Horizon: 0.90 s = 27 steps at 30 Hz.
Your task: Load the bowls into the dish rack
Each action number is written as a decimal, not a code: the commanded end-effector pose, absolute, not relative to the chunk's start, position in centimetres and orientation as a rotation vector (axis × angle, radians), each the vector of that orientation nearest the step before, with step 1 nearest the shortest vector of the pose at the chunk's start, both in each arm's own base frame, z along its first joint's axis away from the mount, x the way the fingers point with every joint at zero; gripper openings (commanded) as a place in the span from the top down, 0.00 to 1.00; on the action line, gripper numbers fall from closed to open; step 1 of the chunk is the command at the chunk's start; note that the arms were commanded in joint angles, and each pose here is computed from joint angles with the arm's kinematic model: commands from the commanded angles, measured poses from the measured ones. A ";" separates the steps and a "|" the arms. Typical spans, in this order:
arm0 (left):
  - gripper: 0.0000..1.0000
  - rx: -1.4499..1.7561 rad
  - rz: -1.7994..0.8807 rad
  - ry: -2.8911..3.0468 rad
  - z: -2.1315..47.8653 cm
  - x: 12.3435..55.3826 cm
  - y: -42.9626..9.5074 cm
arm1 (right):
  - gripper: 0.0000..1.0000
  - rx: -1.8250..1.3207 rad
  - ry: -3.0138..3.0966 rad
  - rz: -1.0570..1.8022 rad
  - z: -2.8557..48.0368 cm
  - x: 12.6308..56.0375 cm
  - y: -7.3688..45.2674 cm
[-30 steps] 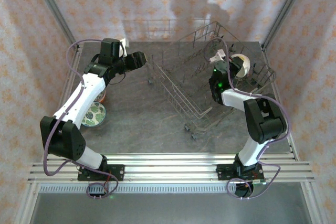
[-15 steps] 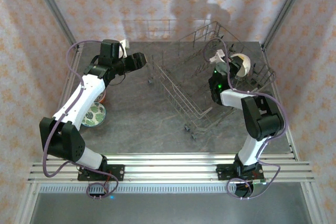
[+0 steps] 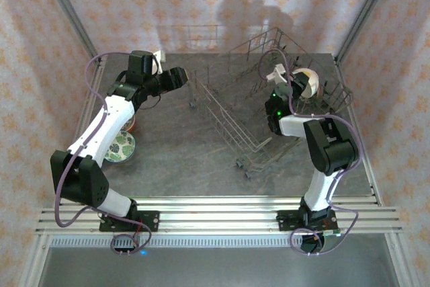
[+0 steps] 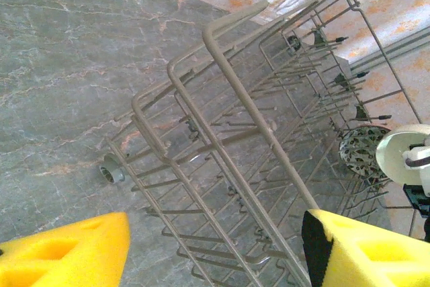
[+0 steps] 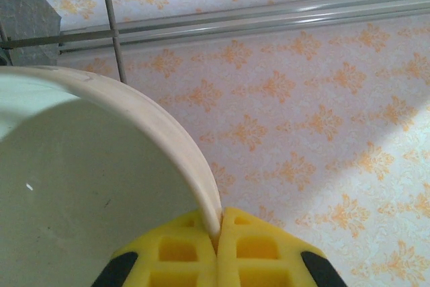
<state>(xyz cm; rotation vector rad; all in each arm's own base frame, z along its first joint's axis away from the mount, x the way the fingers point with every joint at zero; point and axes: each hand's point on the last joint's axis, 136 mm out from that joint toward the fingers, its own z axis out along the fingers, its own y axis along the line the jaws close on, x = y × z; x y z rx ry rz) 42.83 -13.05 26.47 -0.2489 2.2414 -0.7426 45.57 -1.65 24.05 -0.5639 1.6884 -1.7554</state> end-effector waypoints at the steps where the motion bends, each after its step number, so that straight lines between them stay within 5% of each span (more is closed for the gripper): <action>1: 0.31 -0.238 -0.767 2.227 27.5 43.4 -13.1 | 1.00 -0.403 1.654 -1.753 26.2 45.4 -3.0; 15: 0.31 -0.232 -0.757 2.258 27.4 44.0 -13.2 | 1.00 -0.429 1.578 -1.771 28.6 46.9 -2.5; 27: 0.31 -0.234 -0.758 2.268 26.9 44.1 -13.3 | 1.00 -0.462 1.673 -1.790 23.4 44.0 -3.8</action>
